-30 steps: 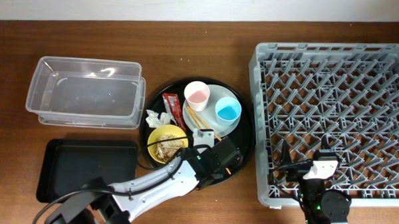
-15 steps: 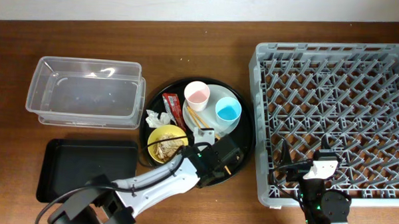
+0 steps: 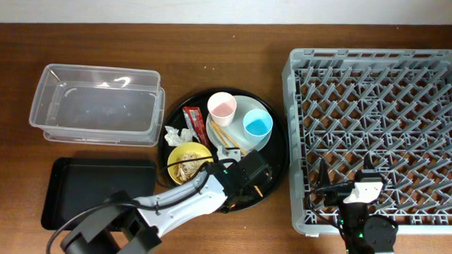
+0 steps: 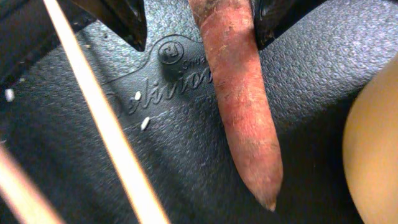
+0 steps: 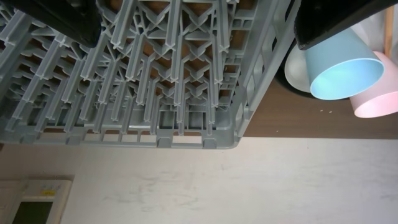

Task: Sort waste into correct bins and load items into the dishwasher rack
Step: 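Reach the left gripper to the carrot and grasp it, then carry the carrot left and release it onto the black tray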

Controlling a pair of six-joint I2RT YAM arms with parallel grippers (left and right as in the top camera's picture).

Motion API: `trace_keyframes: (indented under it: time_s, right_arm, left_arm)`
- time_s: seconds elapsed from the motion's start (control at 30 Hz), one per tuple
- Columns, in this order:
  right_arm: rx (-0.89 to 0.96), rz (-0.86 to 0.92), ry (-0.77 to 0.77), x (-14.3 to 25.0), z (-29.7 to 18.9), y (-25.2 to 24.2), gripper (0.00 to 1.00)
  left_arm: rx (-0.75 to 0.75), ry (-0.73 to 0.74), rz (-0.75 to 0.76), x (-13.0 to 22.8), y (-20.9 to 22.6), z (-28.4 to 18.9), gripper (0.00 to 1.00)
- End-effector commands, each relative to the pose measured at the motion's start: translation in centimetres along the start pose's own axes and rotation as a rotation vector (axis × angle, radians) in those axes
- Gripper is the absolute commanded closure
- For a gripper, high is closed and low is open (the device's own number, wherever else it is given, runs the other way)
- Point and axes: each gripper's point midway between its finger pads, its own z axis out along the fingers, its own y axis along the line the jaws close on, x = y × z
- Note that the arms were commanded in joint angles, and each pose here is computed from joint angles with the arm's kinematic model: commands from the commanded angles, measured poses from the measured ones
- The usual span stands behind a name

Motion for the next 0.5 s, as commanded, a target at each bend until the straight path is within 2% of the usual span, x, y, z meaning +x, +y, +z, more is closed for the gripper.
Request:
trace_keyframes:
  time_s: [0.0, 0.03, 0.1, 0.2, 0.27, 0.33, 0.4, 0.47]
  right_arm:
    - [0.003, 0.004, 0.006, 0.3, 0.0, 0.0, 0.02]
    - [0.003, 0.004, 0.006, 0.3, 0.0, 0.0, 0.02]
    - [0.003, 0.004, 0.006, 0.3, 0.0, 0.0, 0.02]
    - [0.003, 0.004, 0.006, 0.3, 0.0, 0.0, 0.02]
    - [0.003, 0.004, 0.006, 0.3, 0.0, 0.0, 0.02]
    - [0.003, 0.004, 0.006, 0.3, 0.0, 0.0, 0.02]
    - [0.003, 0.004, 0.006, 0.3, 0.0, 0.0, 0.02]
    - [0.003, 0.004, 0.006, 0.3, 0.0, 0.0, 0.02]
  left_arm:
    - [0.0, 0.029, -0.011, 0.4, 0.1, 0.6, 0.47]
    - [0.0, 0.029, -0.017, 0.4, 0.1, 0.6, 0.55]
    - [0.002, 0.028, -0.017, 0.3, 0.0, 0.6, 0.63]
    - [0.014, 0.02, -0.018, 0.1, -0.3, 0.2, 0.7]
    - [0.056, -0.004, -0.023, -0.6, -0.9, -1.4, 0.7]
    - [0.1, -0.083, -0.026, -2.1, -1.3, -3.9, 0.73]
    - [0.138, -0.19, -0.005, -4.0, -1.4, -7.0, 0.84]
    - [0.175, -0.287, -0.025, -5.5, -1.0, -10.2, 0.89]
